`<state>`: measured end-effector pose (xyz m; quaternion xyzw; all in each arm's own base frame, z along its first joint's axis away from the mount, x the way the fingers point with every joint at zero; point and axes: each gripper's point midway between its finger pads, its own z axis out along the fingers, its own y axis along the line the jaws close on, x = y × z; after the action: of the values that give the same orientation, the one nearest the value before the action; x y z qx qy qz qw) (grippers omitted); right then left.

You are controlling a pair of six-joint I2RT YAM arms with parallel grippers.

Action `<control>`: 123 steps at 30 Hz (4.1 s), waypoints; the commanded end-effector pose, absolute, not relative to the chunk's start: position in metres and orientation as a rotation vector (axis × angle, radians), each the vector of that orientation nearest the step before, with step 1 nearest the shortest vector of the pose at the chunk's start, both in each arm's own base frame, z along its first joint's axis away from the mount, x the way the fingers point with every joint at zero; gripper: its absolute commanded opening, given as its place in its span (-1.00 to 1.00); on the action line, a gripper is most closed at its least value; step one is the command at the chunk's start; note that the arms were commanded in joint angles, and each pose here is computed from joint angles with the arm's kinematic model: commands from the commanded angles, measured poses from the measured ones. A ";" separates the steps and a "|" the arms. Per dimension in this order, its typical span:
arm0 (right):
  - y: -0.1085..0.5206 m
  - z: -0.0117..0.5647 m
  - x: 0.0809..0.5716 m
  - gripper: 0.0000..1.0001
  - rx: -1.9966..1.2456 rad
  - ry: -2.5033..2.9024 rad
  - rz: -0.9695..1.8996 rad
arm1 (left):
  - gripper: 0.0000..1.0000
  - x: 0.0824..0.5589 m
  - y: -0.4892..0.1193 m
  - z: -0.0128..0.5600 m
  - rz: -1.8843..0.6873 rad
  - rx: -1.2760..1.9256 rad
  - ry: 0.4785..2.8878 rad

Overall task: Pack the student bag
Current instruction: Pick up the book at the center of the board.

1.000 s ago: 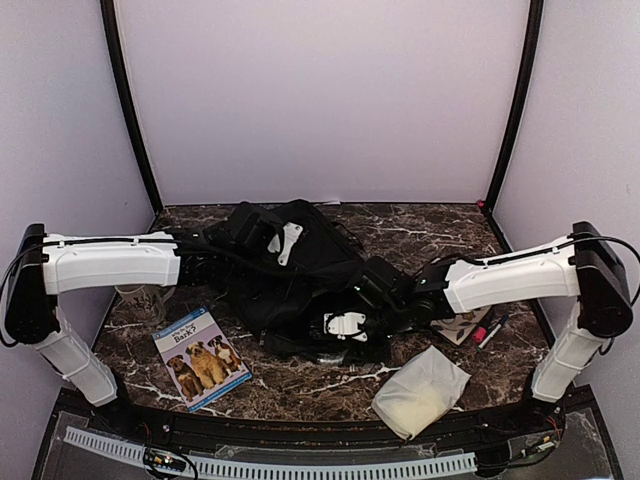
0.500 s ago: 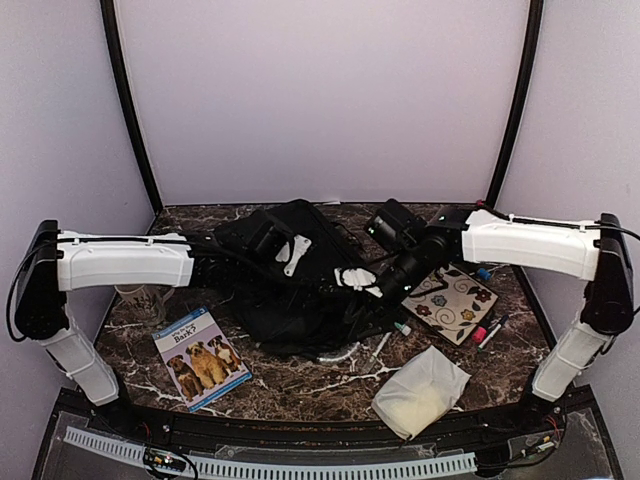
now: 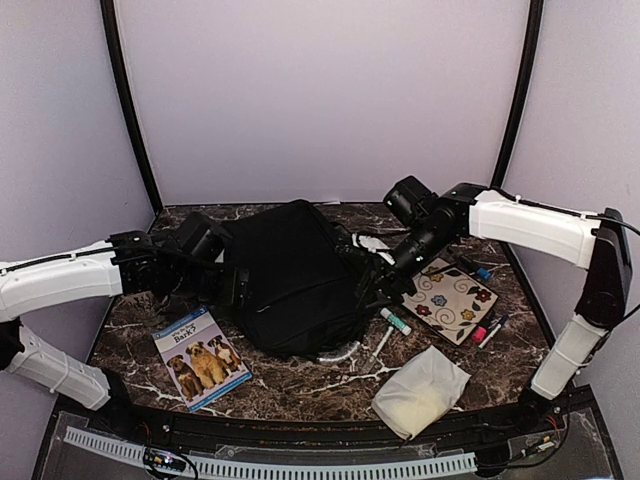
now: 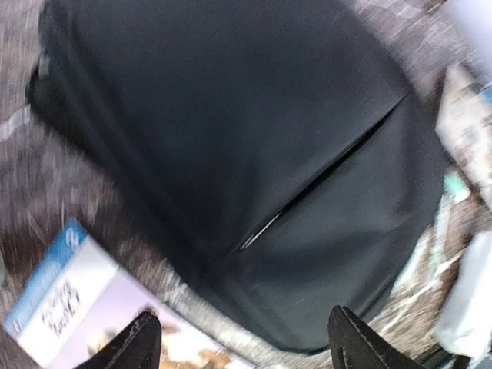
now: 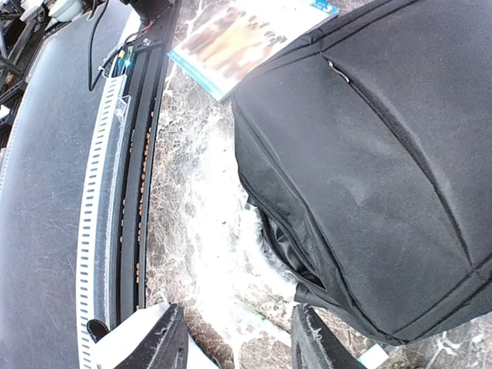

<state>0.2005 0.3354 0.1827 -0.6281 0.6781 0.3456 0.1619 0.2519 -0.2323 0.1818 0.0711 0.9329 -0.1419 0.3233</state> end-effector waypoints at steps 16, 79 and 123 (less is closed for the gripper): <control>0.422 0.167 0.222 -0.12 -1.718 1.882 0.965 | 0.42 0.147 -0.107 0.090 -0.146 -0.698 2.712; 0.558 -0.064 0.184 -0.21 -1.645 2.318 0.711 | 0.36 0.155 -0.082 -0.002 -0.225 -1.053 2.574; 0.431 -0.110 0.236 -0.29 -1.690 2.544 0.188 | 0.53 0.160 -0.123 -0.003 -0.593 -0.975 2.587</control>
<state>0.2554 0.5480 0.0159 -0.5548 0.7674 0.2327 0.2218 0.1915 -0.1407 0.0309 -0.3236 0.8841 -0.2609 0.2134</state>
